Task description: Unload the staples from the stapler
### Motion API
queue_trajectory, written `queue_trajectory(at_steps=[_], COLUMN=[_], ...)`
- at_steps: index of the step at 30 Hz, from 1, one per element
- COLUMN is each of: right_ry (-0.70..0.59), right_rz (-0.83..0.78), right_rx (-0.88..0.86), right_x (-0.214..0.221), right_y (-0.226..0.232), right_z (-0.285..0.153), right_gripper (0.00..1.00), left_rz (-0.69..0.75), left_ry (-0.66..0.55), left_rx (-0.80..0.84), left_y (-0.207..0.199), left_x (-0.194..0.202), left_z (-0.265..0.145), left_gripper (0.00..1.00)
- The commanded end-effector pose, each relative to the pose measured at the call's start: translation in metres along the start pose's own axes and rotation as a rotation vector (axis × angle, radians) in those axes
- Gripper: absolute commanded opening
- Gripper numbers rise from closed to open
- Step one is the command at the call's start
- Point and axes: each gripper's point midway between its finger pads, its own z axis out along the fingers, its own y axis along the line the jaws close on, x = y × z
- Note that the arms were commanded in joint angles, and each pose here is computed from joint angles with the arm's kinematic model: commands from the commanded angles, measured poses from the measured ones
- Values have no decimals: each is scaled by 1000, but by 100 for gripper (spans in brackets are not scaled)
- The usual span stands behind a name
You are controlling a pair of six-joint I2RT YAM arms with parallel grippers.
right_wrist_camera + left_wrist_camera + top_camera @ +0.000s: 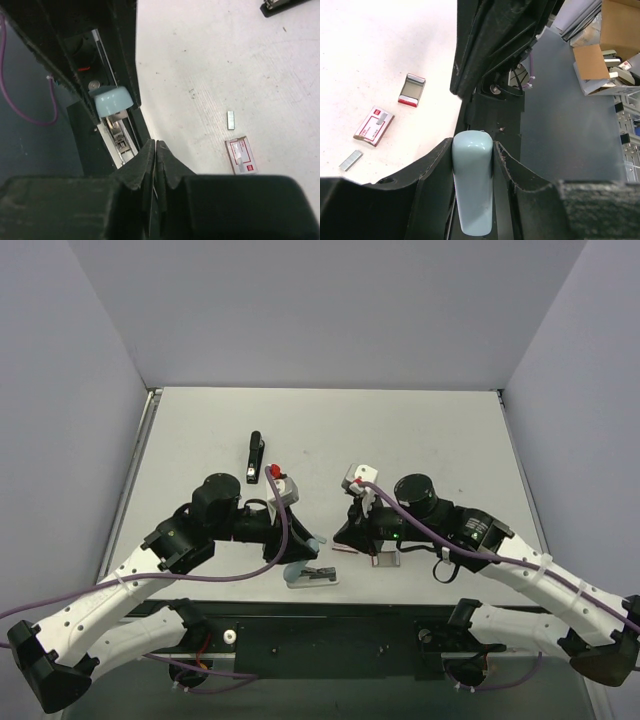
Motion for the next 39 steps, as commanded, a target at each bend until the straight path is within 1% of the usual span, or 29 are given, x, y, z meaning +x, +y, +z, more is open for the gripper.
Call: queue_trajectory(at_steps=[1, 9, 12, 13, 18, 25, 28, 33, 36, 39], right_ry=[-49, -109, -96, -128, -132, -144, -150, -122, -136, -145], right_rz=[63, 135, 148, 155, 197, 203, 198, 221, 239, 256], right_rx=[97, 154, 185, 196, 229, 266, 282, 327, 313, 298], right_x=[-7, -6, 4, -2, 10, 17, 19, 37, 39, 43], right_y=[-17, -28, -31, -33, -39, -49, -54, -66, -66, -66], right_z=[13, 39, 45, 47, 57, 69, 73, 85, 92, 100], right_gripper=[0, 0, 0, 0, 0, 0, 0, 0, 0, 0], left_rz=[41, 25, 19, 14, -9, -52, -69, -101, -121, -146], left_ry=[-70, -95, -106, -113, -153, -210, -224, -244, -270, -306], left_rx=[-32, -124, -154, -172, -226, -301, -366, -460, -520, -613], left_y=[2, 18, 23, 26, 38, 56, 69, 87, 99, 115], left_x=[-22, -28, -30, -32, -37, -45, -46, -48, -53, -57], left_z=[-2, -2, -2, -2, -1, 5, 4, 2, -1, -6], left_gripper=[0, 0, 0, 0, 0, 0, 0, 0, 0, 0])
